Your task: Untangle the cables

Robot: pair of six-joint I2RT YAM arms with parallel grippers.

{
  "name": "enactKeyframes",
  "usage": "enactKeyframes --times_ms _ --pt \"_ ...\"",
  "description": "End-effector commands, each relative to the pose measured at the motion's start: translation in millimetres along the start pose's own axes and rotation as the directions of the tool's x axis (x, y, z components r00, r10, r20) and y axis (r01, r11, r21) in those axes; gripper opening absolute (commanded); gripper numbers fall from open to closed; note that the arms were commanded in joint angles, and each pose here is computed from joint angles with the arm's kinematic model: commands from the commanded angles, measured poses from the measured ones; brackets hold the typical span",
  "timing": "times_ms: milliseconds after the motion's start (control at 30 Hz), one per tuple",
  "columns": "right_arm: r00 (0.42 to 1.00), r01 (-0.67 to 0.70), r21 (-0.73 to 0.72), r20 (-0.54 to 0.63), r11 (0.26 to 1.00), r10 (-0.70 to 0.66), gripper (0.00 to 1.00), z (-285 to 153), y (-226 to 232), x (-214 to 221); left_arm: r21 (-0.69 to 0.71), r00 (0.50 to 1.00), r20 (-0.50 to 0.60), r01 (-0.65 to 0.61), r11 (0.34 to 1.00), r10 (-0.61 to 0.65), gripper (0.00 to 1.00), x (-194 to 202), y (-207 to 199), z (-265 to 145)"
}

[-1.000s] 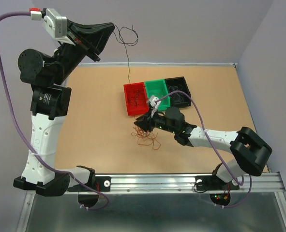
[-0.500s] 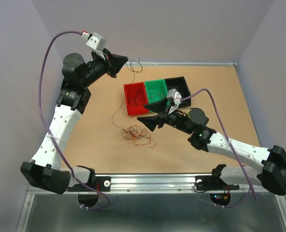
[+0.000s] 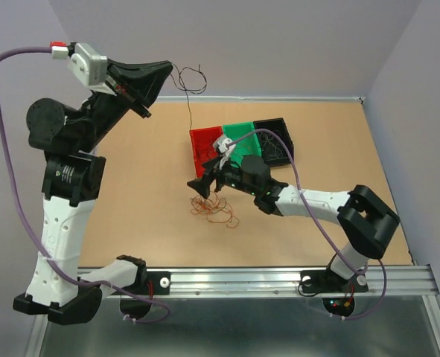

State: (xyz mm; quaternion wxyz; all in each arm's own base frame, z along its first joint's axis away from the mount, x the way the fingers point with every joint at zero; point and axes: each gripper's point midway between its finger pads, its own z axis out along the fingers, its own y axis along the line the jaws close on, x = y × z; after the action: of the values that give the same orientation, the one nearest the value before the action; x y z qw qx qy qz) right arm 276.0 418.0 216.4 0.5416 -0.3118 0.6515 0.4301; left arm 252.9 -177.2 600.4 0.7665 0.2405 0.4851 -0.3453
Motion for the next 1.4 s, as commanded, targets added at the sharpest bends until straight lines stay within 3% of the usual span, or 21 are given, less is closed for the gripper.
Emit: enactKeyframes --times_ms 0,67,167,233,267,300,367,467,767,900,1000,1200,1367 --pt "0.994 0.05 -0.104 0.103 0.993 -0.039 0.92 32.8 31.0 -38.2 0.034 0.999 0.046 -0.006 0.999 0.004 0.0 -25.0 -12.6 -1.8" --pt "0.995 0.046 -0.111 0.091 0.993 -0.036 0.89 45.5 35.7 -30.9 0.038 0.999 0.046 0.002 0.999 -0.004 0.0 -26.1 -12.8 0.0" --pt "0.997 0.037 -0.1 0.076 0.994 -0.03 0.55 62.2 33.5 -20.5 0.02 0.999 0.039 0.006 1.0 -0.006 0.0 -26.7 -8.3 2.9" --pt "0.997 0.027 -0.104 0.068 0.994 -0.02 0.13 61.9 34.6 -17.2 -0.043 0.999 0.045 -0.022 0.999 0.024 0.0 -28.5 3.4 1.7" --pt "0.997 0.025 -0.106 0.072 0.994 -0.018 0.12 59.3 35.8 -19.0 -0.078 0.998 0.045 -0.031 0.996 0.035 0.0 -28.2 10.0 1.3" --pt "0.997 0.019 -0.104 0.074 0.994 -0.012 0.01 56.2 36.8 -19.5 -0.145 0.997 0.032 -0.059 0.988 0.065 0.0 -23.8 24.6 1.2" --pt "0.997 0.016 -0.103 0.081 0.995 -0.008 0.01 46.4 39.6 -24.0 -0.204 0.996 0.008 -0.082 0.976 0.085 0.0 -15.0 39.7 2.3" --pt "0.997 0.011 -0.105 0.073 0.994 -0.003 0.01 18.0 50.3 -17.9 -0.259 0.992 -0.081 -0.113 0.959 0.095 0.0 25.9 66.0 5.9" --pt "0.982 0.025 -0.176 0.187 0.984 0.009 0.01 -61.4 82.4 -62.9 -0.351 0.968 -0.247 -0.133 0.927 0.046 0.0 159.8 117.3 -1.1" --pt "0.962 0.059 -0.195 0.272 0.979 -0.003 0.01 -82.5 94.3 -100.8 -0.279 0.932 -0.361 -0.096 0.956 -0.012 0.0 231.9 116.6 -2.8" --pt "0.941 0.081 -0.191 0.338 0.978 -0.012 0.01 -93.2 101.2 -137.5 -0.235 0.911 -0.411 -0.066 0.97 -0.038 0.0 263.3 111.6 -5.8" --pt "0.921 0.011 0.093 0.387 0.996 -0.047 0.01 -88.2 57.1 -187.2 -0.032 0.888 -0.458 0.023 0.999 -0.035 0.0 303.7 67.0 -14.7" --pt "0.961 -0.006 0.299 0.264 0.954 -0.076 0.0 -71.0 19.3 -176.9 0.086 0.884 -0.463 -0.019 0.996 0.057 0.0 315.2 25.5 -19.6"
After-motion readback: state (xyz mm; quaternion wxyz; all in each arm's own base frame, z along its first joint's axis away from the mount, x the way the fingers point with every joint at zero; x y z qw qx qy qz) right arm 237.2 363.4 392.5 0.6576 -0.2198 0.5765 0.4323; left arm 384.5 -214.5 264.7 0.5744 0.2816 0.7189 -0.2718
